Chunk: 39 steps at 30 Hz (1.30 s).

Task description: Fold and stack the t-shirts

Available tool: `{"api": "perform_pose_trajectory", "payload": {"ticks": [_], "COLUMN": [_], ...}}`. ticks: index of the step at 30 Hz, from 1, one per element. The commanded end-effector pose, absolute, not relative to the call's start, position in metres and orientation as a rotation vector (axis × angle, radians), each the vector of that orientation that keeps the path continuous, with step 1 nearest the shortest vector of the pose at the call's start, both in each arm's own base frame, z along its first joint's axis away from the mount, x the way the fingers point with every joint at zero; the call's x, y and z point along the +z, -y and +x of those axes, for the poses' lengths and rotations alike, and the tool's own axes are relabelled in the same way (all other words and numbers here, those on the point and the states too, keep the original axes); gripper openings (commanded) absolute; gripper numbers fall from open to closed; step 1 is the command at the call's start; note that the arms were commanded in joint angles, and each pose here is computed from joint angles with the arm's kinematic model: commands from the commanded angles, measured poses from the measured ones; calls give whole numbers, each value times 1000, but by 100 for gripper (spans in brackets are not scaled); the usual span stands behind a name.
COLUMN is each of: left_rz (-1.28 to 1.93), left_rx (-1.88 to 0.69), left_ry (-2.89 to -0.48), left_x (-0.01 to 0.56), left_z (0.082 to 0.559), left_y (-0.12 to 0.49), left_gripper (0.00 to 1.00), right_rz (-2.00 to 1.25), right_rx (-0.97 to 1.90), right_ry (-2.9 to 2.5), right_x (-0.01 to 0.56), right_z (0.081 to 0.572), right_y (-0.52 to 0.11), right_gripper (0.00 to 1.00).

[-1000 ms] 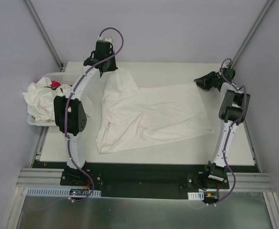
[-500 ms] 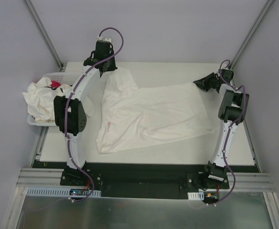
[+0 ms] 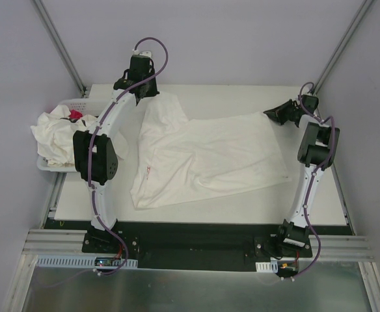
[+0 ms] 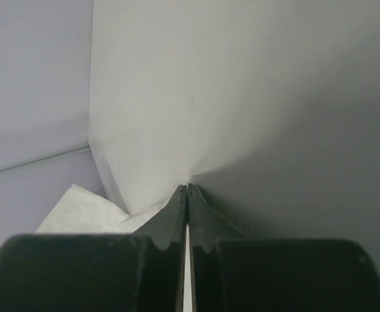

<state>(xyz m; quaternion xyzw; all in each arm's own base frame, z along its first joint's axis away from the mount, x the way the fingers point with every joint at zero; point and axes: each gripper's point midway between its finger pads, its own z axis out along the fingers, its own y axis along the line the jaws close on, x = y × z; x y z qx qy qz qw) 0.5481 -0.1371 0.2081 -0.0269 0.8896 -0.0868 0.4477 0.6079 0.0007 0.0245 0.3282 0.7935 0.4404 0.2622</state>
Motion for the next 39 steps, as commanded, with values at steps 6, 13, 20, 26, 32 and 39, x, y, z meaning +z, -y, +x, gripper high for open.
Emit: {"api": "perform_pose_trajectory", "payload": {"ticks": [6,13,20,26,32,39], "left_rz": [-78,-72,-66,-62,-52,-49], "left_rx": [-156,-147,-154,-144,-151,-158], "left_ry": [-2146,-2116,-2094,-2076,-2055,-2031], "left_x": [228,241,252,261,271,285], "left_z": [555,558,558,557,559,554], "left_y": [122,120,121,119,120,119], "left_gripper": [0,0,0,0,0,0], "right_rz": [927,924,914,906,893,870], "right_rx": [1168,1178,1191,1200,1217,1226], "right_ry": [-2086,-2065,-2055,-2047,-2040,-2030], "right_x": [46,57,64,68,76,91], "right_z": [609,607,604,603,604,600], "right_y": [28,38,40,40,39,37], "right_gripper": [1,1,1,1,1,1]}}
